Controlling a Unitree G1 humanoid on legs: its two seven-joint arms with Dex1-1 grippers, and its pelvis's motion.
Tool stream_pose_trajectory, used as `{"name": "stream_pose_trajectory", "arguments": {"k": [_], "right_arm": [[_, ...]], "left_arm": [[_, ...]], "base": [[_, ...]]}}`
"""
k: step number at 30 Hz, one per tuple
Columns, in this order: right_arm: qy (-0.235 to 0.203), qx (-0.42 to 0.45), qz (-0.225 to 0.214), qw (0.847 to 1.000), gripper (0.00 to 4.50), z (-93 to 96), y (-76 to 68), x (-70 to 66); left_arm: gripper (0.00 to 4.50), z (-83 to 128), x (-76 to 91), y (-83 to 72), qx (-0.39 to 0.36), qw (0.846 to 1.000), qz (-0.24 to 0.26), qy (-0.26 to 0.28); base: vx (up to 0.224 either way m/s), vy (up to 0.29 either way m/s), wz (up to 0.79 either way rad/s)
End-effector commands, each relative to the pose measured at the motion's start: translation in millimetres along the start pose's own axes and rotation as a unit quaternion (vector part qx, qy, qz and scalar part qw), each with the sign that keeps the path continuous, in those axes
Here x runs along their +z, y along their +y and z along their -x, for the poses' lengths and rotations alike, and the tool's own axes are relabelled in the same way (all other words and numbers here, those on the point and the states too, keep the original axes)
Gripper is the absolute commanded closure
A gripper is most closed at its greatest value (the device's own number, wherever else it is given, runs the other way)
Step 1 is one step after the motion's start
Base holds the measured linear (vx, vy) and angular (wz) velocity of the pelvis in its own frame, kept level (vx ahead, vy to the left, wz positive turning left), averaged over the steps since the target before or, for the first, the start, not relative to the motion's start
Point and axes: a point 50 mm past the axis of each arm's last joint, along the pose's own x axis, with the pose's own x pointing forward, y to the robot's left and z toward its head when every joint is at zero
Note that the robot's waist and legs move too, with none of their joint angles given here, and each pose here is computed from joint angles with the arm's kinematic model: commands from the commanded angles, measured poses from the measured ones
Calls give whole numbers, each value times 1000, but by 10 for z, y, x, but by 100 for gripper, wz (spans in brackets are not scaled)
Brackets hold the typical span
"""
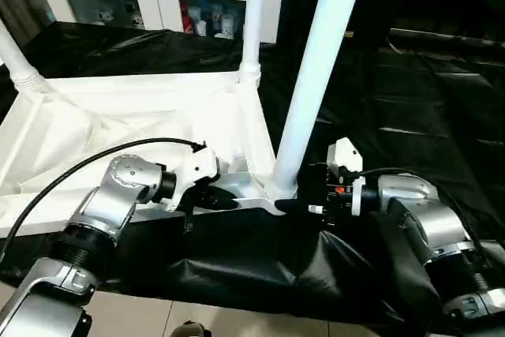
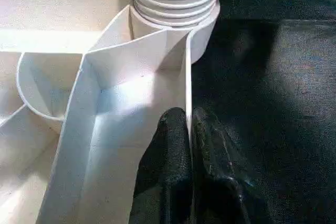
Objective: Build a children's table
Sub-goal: Insert table leg to table base, then rotate leg to tighten
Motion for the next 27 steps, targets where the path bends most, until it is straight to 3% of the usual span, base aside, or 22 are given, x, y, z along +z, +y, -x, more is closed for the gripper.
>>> {"name": "stream_pose_trajectory", "arguments": {"k": [1,16,27], "right_arm": [[13,-6,10,1000,48,-21,-28,7],[27,-20,22,999,167,-144,-60,-74],[22,-33,1,999,174,-170,-59,-156]], "left_arm": [[450,-48,-21,-46,-20,1000,3,1],[450,-48,-31,-28,-12,1000,1,6],[450,-50,-41,-17,-1,1000,3,9]], "base": [[0,0,0],[0,0,0],[0,0,0]]}}
